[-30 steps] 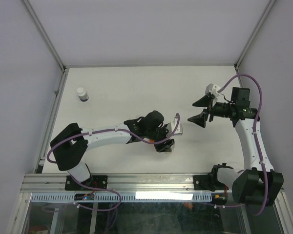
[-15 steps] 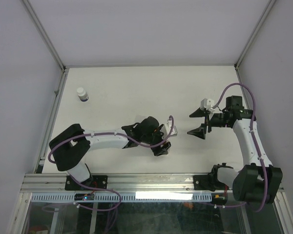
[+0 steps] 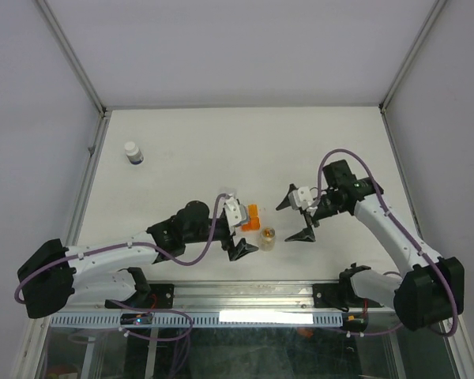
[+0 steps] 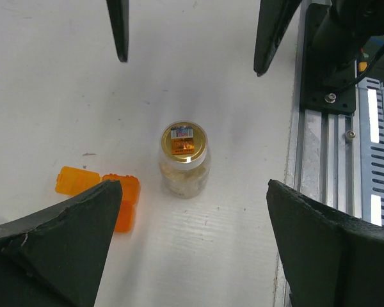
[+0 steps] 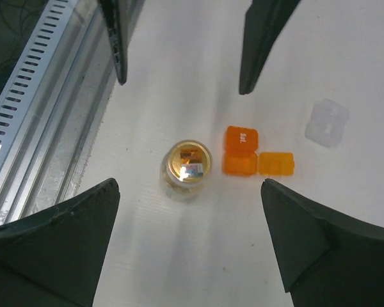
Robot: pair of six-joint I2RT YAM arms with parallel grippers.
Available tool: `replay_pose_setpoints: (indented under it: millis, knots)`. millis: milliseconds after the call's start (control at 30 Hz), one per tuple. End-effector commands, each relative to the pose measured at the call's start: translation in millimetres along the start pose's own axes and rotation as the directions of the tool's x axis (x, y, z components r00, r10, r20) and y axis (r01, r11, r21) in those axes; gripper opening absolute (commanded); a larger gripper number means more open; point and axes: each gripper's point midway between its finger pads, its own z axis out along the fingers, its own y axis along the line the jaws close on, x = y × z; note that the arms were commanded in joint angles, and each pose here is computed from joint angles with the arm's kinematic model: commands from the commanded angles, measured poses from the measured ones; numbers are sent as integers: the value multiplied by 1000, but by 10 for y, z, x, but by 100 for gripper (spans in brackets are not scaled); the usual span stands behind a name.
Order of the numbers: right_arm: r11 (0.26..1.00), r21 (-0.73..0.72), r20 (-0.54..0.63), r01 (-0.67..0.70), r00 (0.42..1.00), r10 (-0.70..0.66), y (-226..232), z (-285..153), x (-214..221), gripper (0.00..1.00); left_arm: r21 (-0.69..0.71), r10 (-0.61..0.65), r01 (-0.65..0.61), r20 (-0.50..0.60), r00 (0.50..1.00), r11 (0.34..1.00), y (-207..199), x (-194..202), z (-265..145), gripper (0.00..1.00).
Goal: Sort the pills into containers
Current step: Unscrew the lid of the pill bottle.
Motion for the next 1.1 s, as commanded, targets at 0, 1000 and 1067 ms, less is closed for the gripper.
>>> replay_pose_setpoints:
  millis: [0, 1000, 1067]
  knots:
    - [993, -58, -73, 100, 992, -104, -121, 207, -29, 95, -60, 0, 10, 158, 987, 998, 87, -187, -173, 99]
    - [989, -145, -308, -11, 951, -35, -67, 703, 262, 17, -104, 48, -21, 263, 964, 994, 105, 77, -233, 99]
    - [991, -129, -232, -44, 973, 13, -64, 654, 115, 11, -109, 30, 9, 346, 938, 994, 105, -95, -282, 99]
